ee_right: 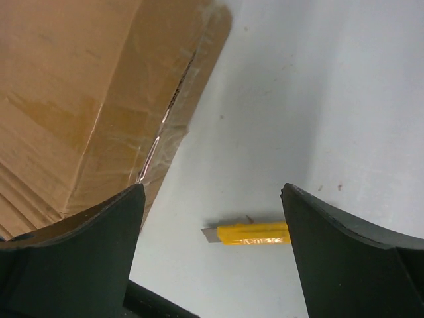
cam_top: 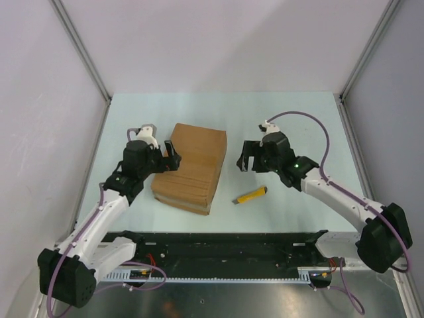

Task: Unpack the express box
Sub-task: Adjust the express box at the center of the board.

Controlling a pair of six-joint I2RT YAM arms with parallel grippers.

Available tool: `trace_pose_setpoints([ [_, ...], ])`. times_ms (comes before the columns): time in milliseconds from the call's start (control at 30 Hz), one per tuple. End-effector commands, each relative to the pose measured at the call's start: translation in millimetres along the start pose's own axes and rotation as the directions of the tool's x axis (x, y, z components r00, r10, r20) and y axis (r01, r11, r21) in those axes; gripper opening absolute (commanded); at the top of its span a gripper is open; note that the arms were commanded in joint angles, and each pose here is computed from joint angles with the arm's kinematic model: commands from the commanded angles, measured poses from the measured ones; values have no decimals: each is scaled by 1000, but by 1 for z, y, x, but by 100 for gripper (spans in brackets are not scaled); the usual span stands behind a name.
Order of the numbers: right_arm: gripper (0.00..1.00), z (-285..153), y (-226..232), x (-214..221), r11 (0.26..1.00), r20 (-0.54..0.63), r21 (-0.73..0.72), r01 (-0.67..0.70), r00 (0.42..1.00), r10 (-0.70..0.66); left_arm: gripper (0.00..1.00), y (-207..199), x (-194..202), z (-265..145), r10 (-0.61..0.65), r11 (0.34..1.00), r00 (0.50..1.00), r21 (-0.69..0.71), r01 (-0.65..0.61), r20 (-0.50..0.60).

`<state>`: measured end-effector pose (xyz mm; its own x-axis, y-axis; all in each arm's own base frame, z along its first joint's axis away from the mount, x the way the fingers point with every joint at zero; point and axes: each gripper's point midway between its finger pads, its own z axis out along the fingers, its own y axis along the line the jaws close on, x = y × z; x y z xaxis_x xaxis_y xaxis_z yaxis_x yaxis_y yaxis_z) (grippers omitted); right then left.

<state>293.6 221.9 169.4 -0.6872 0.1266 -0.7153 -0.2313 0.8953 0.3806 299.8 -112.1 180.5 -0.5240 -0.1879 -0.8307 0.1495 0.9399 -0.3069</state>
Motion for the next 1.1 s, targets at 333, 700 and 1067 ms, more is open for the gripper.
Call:
trace_pose_setpoints([
  [333, 93, 48, 34, 39, 996, -90, -79, 30, 995, -37, 91, 72, 37, 18, -99, 925, 992, -374, 60, -84],
  [700, 92, 71, 31, 44, 993, -116, -96, -65, 992, 54, 76, 100, 70, 15, -323, 871, 938, -427, 242, -129],
  [1067, 98, 88, 76, 18, 825, -164, -476, -305, 952, 257, 67, 94, 97, 18, -420, 866, 881, -386, 318, -216],
])
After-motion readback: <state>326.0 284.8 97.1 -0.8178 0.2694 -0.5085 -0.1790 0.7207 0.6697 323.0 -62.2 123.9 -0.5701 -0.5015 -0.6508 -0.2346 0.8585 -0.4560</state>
